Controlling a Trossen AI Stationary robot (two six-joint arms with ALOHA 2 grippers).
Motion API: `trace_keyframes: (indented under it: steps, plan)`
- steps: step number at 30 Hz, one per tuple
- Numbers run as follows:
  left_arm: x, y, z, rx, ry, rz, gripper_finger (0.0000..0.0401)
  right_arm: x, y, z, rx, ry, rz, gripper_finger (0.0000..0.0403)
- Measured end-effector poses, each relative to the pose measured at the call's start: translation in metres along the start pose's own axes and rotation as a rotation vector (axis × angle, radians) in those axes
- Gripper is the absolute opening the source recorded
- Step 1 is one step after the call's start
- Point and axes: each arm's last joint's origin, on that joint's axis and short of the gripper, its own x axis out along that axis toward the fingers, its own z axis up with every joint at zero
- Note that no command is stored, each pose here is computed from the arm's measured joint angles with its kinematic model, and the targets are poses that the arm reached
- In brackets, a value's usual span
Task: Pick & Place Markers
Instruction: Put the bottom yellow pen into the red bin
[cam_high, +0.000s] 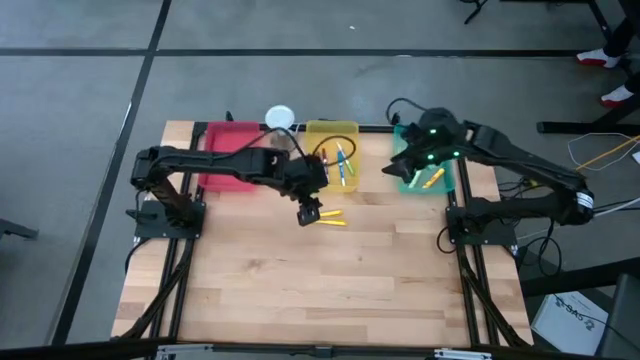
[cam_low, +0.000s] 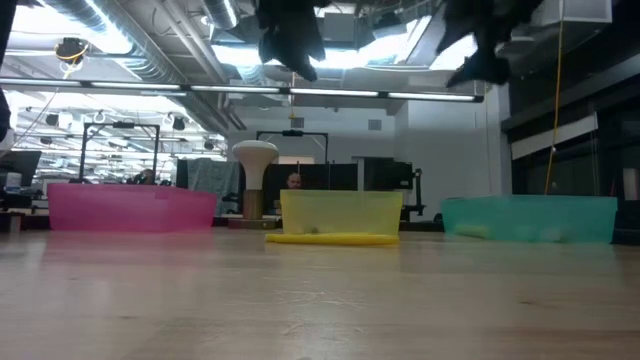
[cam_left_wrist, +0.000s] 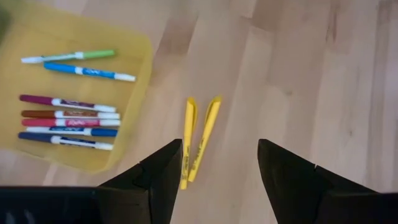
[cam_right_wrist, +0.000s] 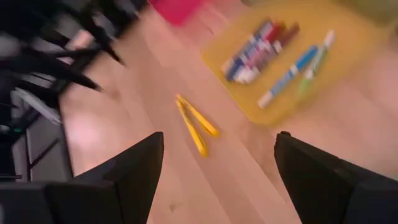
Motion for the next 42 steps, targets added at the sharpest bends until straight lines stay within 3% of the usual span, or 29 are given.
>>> trace_keyframes:
  steps: [5, 10, 16, 25, 36, 42]
  plan:
    - [0.033, -0.006, -0.003, 0.017, 0.075, 0.019, 0.0203, -0.033, 0.014, 0.007, -0.040, -0.117, 0.048, 0.0298]
    - [0.074, -0.009, -0.007, 0.101, 0.139, 0.029, 0.0203, -0.052, 0.018, 0.006, -0.051, -0.206, 0.018, 0.0298]
    - [0.108, -0.016, -0.016, 0.235, 0.212, 0.009, 0.0203, -0.058, 0.018, 0.005, -0.051, -0.239, -0.014, 0.0298]
    - [0.132, -0.029, -0.022, 0.382, 0.215, -0.041, 0.0203, -0.058, 0.018, 0.005, -0.054, -0.238, -0.015, 0.0298]
    - [0.167, -0.017, -0.032, 0.344, 0.294, -0.081, 0.0203, -0.058, 0.018, 0.005, -0.063, -0.237, -0.016, 0.0298]
    - [0.181, -0.015, -0.038, 0.322, 0.322, -0.033, 0.0203, -0.057, 0.018, 0.005, -0.065, -0.237, -0.016, 0.0298]
